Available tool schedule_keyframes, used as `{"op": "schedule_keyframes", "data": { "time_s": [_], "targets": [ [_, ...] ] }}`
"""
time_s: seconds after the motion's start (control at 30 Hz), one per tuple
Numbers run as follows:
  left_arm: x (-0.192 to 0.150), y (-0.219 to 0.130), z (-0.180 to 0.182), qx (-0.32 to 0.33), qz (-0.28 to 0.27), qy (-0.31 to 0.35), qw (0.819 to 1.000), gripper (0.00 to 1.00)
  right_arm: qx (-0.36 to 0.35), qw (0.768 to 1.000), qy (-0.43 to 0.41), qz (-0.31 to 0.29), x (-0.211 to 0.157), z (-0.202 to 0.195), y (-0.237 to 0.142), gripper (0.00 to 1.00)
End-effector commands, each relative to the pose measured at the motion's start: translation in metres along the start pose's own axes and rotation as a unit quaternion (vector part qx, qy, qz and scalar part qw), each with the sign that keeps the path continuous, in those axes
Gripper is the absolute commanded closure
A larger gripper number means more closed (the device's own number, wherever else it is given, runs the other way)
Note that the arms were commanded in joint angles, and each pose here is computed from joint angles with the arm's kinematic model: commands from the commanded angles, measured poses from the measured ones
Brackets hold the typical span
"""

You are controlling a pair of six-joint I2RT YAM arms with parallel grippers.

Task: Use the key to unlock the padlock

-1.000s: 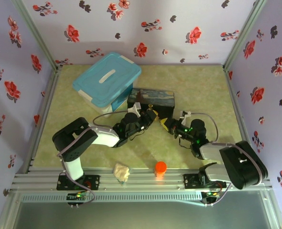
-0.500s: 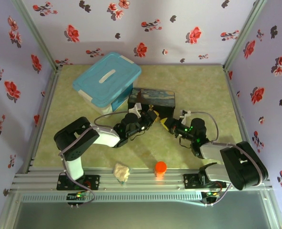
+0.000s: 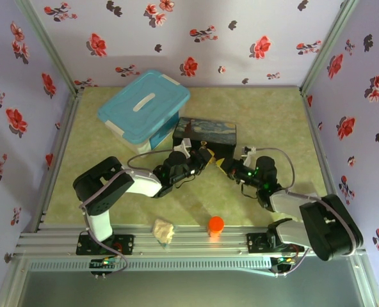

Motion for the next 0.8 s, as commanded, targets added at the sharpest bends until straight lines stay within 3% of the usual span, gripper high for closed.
{"op": "schedule_keyframes", "data": {
  "time_s": [0.0, 0.27, 0.5, 0.77],
  "targets": [
    [-0.013, 0.007, -0.041, -0.074, 0.028, 0.018, 0.997, 1.0, 0.035, 0.999, 0.005, -0.014, 0.009, 0.014, 0.004, 1.0],
    [-0.027, 0.014, -0.039, -0.078, 0.041, 0.013, 0.996, 1.0, 0.031, 0.999, 0.007, -0.032, 0.015, 0.02, 0.006, 1.0],
    [-0.036, 0.02, -0.044, -0.077, 0.051, 0.022, 0.995, 1.0, 0.085, 0.991, 0.092, -0.046, 0.01, 0.044, 0.021, 1.0],
    [-0.033, 0.017, -0.042, -0.084, 0.042, 0.023, 0.995, 1.0, 0.088, 0.982, 0.159, -0.048, 0.006, 0.032, 0.02, 1.0]
  ]
}}
Point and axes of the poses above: each hand's point on the last joint's axis, 136 mm out from that joint toward the fingers, its own y axis out along the fingers, its own z axis along the line the jaws close on, x = y × z, the point moved 6 cm from there along -y, back along the fingers, and after that the axes turned 7 degrees about y, right-handed, at the moved point
